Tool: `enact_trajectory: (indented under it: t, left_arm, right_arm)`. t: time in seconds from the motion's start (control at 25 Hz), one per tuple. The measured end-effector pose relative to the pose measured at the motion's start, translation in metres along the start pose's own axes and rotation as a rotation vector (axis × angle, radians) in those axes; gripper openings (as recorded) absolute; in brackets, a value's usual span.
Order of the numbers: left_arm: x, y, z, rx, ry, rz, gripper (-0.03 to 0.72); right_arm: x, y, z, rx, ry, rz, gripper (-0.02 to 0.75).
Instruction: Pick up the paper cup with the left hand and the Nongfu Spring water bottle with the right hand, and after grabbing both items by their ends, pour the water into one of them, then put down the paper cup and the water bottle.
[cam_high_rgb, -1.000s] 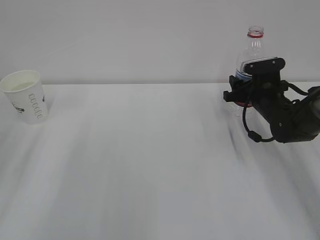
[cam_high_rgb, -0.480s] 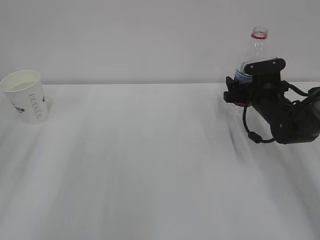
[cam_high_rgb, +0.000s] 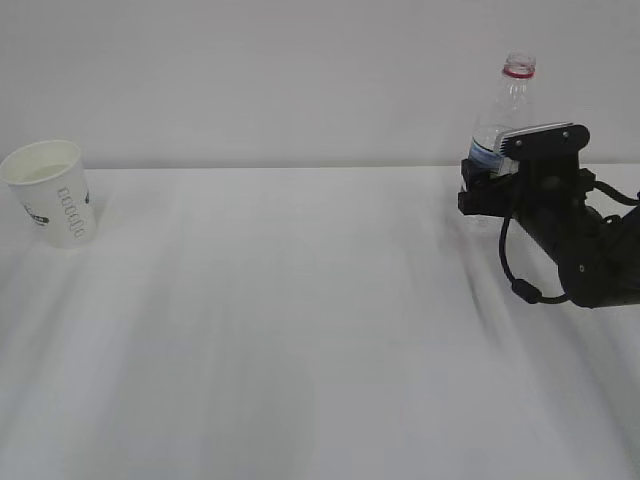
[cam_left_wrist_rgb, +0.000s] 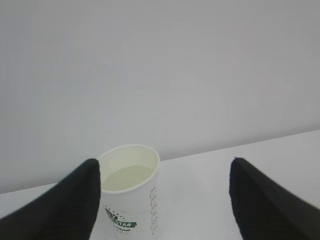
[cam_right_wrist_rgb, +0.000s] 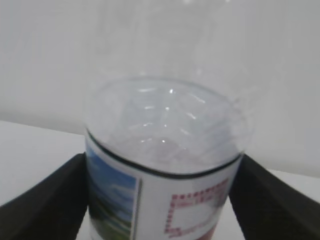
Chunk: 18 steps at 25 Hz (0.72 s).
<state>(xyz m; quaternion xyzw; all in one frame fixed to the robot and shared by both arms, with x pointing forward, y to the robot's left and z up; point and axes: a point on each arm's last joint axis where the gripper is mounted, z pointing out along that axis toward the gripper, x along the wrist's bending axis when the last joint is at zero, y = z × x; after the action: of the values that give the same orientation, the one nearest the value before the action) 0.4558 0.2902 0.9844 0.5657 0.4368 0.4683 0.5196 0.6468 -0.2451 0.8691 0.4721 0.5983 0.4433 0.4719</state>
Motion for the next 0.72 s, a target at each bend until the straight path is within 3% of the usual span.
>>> enact_trajectory:
  t: [0.72]
  left_arm:
    - [0.003, -0.004, 0.0, 0.045, 0.036, -0.024, 0.587]
  right_arm:
    - [-0.008, 0.03, -0.068, -0.02, -0.004, -0.001, 0.629]
